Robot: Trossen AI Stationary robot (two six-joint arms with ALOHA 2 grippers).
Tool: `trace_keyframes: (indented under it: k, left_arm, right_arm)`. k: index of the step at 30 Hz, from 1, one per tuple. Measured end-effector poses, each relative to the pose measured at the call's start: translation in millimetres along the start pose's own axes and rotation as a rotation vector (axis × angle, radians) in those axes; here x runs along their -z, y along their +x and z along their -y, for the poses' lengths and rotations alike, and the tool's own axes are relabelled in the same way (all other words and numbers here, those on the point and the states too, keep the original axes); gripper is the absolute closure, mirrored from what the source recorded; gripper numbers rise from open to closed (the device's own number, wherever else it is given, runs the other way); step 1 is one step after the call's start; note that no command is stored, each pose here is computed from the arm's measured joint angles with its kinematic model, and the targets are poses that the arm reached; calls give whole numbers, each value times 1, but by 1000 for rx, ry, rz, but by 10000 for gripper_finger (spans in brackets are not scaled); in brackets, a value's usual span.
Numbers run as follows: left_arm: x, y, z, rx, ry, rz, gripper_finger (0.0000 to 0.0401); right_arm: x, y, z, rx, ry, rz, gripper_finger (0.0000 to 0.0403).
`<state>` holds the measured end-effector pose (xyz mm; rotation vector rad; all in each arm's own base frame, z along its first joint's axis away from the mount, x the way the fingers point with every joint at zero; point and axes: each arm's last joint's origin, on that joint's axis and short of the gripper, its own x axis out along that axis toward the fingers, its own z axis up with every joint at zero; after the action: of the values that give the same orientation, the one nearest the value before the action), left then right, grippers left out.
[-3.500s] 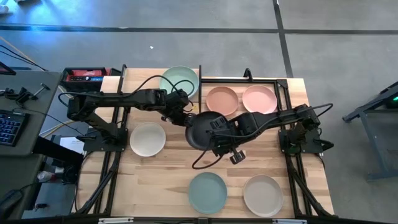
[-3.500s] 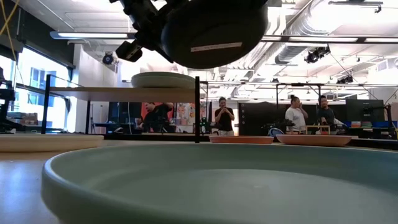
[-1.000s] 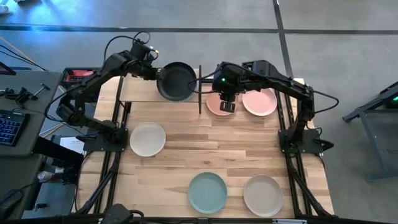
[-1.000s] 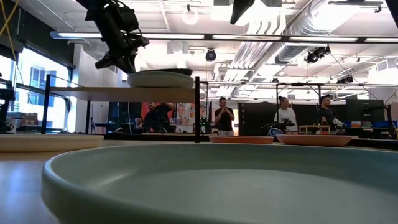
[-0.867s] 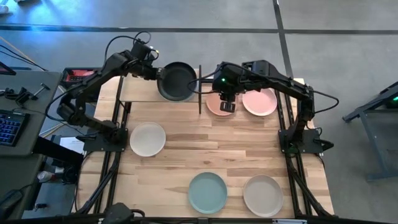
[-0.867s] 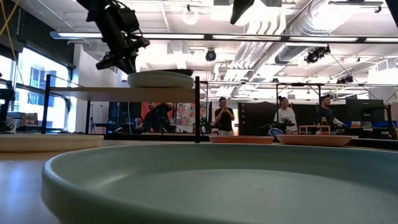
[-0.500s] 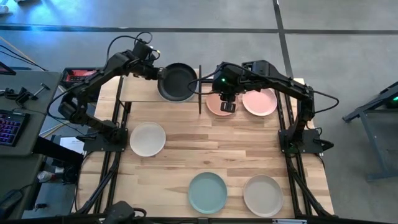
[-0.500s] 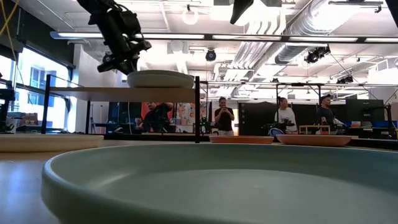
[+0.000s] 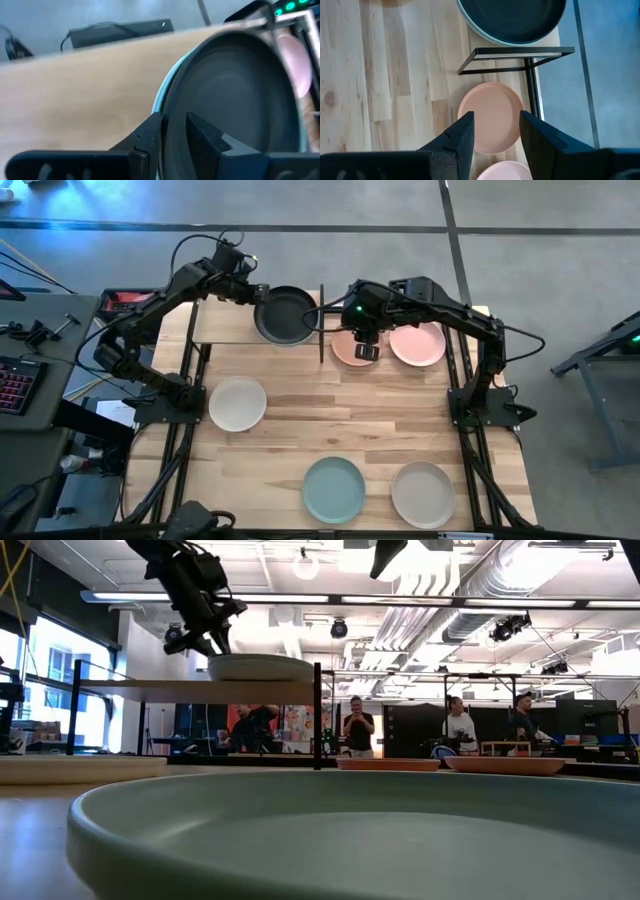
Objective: Place and stack plates onto a shelf
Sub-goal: Stack the black plate on top of the green plate on the shelf, then stack the light orange plate on top of the black plate on the shelf
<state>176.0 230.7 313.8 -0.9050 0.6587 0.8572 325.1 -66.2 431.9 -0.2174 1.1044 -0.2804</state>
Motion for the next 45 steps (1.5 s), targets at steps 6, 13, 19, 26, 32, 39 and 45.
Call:
trace_keyframes:
  k: [6, 13, 19, 26, 32, 39, 45]
  left_arm:
    - [-17, -21, 7, 23, 25, 76, 311]
    - [-29, -42, 17, 59, 67, 138, 311]
    - [-27, -60, 37, 274, 196, 104, 311]
    - [0, -82, 71, 439, 395, 79, 311]
    - [25, -95, 96, 523, 509, 45, 311]
    - [46, -99, 116, 592, 603, -4, 311]
    - [57, -100, 127, 619, 657, -20, 311]
  right_arm:
    - [0, 0, 0, 0, 1, -1, 272]
    - [4, 0, 1, -6, 75, -42, 272]
    - [12, 13, 5, -70, 232, -123, 272]
    - [27, 56, -6, -113, 323, -311, 272]
    - [42, 92, -18, -98, 429, -437, 276]
    - [75, 135, -28, -53, 561, -557, 288]
    - [117, 161, -29, 14, 659, -651, 290]
